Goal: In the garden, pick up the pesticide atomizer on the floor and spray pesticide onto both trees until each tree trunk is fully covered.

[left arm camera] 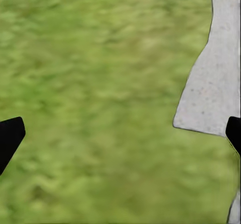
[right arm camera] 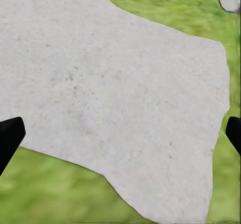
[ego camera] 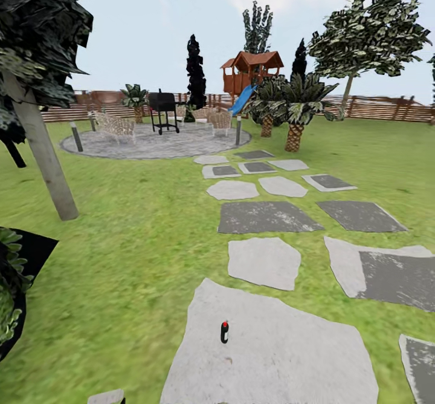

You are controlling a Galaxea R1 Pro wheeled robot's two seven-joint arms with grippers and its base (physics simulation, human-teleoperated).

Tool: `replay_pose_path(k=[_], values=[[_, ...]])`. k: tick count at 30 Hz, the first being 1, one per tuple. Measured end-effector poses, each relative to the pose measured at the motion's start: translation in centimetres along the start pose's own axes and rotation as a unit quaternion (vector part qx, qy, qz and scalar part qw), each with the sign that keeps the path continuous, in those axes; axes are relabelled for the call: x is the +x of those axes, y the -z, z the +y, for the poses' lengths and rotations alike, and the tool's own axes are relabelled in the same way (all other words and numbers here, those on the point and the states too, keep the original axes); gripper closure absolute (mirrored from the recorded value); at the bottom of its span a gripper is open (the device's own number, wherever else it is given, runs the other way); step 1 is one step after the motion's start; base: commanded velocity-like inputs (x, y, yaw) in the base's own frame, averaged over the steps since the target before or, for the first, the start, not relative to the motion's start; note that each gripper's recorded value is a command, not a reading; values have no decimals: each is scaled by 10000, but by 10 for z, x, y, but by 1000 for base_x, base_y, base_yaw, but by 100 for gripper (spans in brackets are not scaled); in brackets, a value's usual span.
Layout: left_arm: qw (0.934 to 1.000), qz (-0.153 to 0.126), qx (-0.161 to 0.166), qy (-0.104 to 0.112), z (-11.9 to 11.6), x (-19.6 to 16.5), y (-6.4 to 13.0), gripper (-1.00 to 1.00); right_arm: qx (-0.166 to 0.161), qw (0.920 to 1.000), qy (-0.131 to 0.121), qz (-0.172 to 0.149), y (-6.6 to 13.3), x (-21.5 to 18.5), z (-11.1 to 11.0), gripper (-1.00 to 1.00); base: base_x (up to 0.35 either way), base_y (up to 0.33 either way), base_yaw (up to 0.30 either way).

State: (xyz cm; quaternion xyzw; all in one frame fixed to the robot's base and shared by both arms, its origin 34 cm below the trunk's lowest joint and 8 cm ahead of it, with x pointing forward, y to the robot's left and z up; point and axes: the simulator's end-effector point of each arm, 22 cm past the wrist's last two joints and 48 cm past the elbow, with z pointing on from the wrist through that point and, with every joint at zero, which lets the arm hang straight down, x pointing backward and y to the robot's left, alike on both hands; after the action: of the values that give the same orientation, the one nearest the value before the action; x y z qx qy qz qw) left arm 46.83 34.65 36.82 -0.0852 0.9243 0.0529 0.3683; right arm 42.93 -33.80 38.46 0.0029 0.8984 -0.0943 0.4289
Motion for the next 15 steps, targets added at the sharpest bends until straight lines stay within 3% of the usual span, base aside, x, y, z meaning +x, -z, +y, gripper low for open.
replay_pose_path(k=[15], values=[[10000,-2,0,0,0,0,0,-100,4,10000,-1,-7,0,-1,0,-100,92,74,-265]])
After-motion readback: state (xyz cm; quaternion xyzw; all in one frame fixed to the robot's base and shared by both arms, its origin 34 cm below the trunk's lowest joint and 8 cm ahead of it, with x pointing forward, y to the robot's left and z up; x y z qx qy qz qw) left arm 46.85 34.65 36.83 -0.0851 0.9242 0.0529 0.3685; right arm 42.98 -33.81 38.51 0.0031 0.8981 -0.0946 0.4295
